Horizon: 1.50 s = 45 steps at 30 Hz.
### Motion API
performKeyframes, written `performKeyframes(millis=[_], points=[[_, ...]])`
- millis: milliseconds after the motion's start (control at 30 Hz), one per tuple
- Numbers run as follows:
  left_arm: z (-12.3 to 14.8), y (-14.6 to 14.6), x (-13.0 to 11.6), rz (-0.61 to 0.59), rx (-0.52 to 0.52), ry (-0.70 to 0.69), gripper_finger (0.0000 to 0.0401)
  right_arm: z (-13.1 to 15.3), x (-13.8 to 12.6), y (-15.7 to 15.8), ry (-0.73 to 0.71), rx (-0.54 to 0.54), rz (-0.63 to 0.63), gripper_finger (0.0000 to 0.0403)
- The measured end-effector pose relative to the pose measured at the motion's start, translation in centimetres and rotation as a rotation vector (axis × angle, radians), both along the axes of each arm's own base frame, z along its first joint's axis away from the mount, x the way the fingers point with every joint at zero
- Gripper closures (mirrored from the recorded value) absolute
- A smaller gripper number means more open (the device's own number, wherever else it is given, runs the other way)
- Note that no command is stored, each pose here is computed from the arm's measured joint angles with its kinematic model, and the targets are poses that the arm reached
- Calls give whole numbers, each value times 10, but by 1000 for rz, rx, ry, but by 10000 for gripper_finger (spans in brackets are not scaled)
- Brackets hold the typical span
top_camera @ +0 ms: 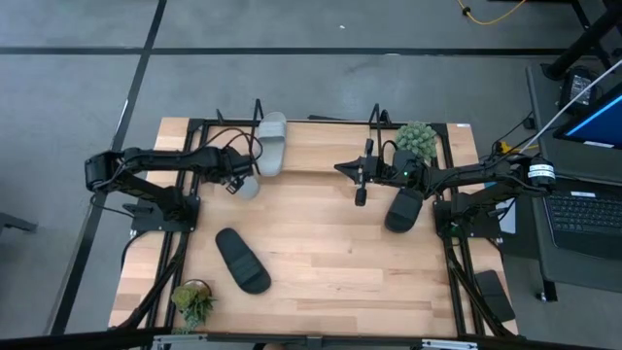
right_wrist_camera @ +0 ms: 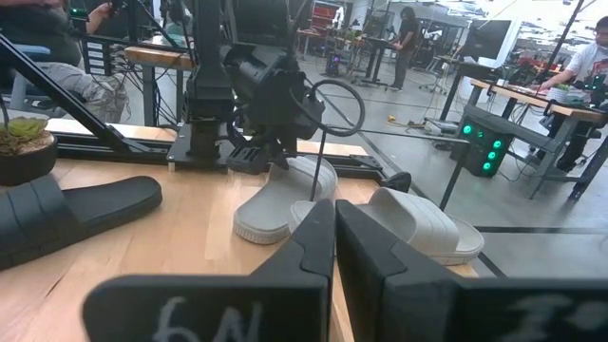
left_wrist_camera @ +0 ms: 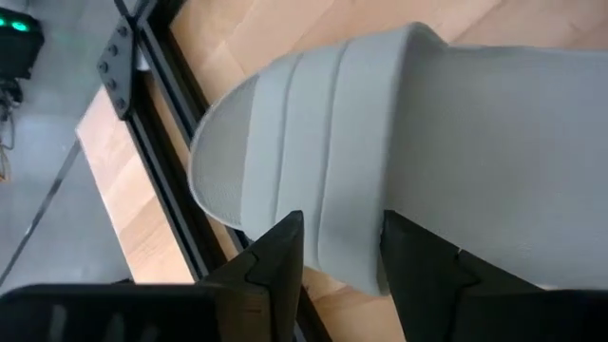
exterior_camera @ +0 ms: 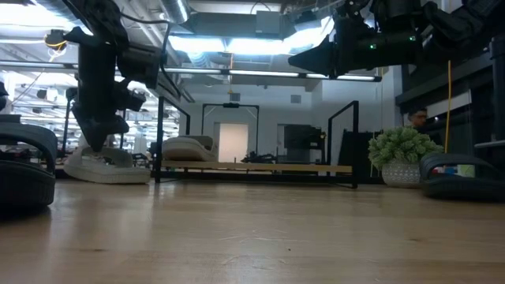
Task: Pick and place slides into the shelf
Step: Put the gray slide on the shelf
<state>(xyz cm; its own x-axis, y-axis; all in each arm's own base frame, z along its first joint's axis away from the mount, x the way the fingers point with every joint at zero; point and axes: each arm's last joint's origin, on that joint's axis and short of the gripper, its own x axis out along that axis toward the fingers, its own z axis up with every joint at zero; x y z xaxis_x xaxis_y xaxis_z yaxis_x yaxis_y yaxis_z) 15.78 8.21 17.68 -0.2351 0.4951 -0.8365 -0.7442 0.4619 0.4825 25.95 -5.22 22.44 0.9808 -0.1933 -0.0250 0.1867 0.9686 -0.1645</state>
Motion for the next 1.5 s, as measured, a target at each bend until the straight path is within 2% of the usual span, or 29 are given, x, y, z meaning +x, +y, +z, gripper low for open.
performKeyframes(millis=[567, 933, 1133, 1500], points=[[0, 1, 0, -3, -20, -1, 392, 0, 0, 0, 0, 0, 0, 386], [2, -7, -5, -24, -106, 36, 399, 0, 0, 0, 0, 0, 0, 386], [24, -13, 6, -69, -111, -79, 399, 0, 0, 0, -1, 0, 0, 386], [50, -36, 26, -152, -242, -239, 401, 0, 0, 0, -1, 0, 0, 386]])
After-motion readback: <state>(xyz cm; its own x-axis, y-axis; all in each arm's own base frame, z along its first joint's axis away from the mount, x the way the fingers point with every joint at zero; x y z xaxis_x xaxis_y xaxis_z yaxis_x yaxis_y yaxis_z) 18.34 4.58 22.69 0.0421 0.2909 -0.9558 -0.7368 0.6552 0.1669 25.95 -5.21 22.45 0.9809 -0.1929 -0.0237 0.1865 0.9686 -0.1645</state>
